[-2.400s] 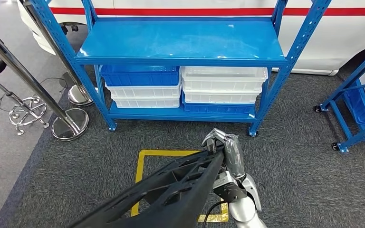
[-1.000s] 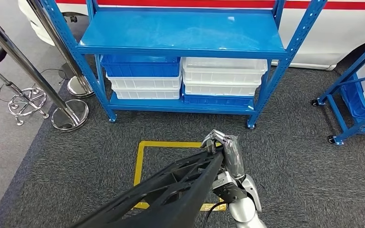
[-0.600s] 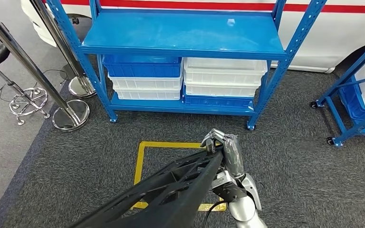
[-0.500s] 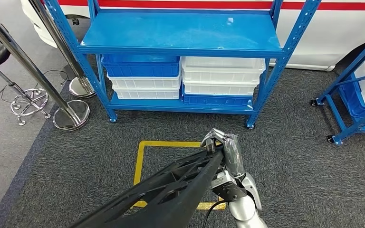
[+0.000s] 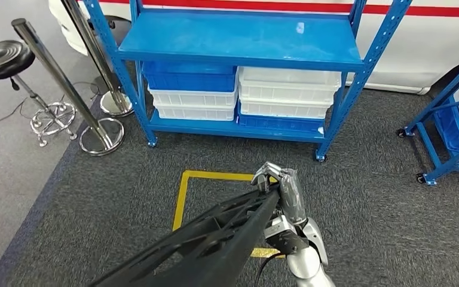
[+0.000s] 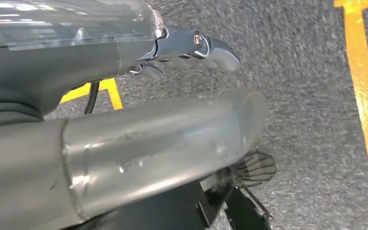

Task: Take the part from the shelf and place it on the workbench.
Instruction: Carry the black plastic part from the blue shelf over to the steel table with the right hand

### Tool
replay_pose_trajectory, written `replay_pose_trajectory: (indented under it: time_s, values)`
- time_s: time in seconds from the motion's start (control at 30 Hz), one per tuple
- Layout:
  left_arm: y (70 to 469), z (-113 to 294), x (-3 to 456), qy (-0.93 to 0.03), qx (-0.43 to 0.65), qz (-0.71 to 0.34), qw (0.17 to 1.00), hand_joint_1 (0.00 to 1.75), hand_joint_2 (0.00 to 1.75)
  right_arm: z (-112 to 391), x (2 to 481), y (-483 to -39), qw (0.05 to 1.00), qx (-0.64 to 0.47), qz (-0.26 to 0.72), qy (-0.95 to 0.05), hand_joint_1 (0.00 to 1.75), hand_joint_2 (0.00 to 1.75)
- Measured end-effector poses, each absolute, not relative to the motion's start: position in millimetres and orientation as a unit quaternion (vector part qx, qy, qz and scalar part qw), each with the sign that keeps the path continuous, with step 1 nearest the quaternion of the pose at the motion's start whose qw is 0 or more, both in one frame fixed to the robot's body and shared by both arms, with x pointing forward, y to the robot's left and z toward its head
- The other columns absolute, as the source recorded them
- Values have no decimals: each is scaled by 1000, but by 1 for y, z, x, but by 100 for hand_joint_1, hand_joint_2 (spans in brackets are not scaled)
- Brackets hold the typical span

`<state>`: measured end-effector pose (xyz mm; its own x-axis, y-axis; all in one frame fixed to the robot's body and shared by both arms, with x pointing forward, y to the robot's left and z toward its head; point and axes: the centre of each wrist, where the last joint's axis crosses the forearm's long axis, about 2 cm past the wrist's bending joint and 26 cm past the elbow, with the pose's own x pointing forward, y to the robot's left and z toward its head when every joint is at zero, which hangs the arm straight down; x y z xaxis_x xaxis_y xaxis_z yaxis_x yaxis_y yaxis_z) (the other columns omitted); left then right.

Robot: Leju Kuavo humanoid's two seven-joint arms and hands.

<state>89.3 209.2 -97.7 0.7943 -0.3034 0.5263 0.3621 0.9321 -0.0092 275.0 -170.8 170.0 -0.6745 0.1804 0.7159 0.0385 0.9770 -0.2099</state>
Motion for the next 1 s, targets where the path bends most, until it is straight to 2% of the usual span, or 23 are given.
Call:
replay_pose_trajectory:
  time_s: [1.0]
  values:
    - [207,-98,88,-275,-48,-173,945,0,0,170,275,-172,397,-63,88,-912,175,0]
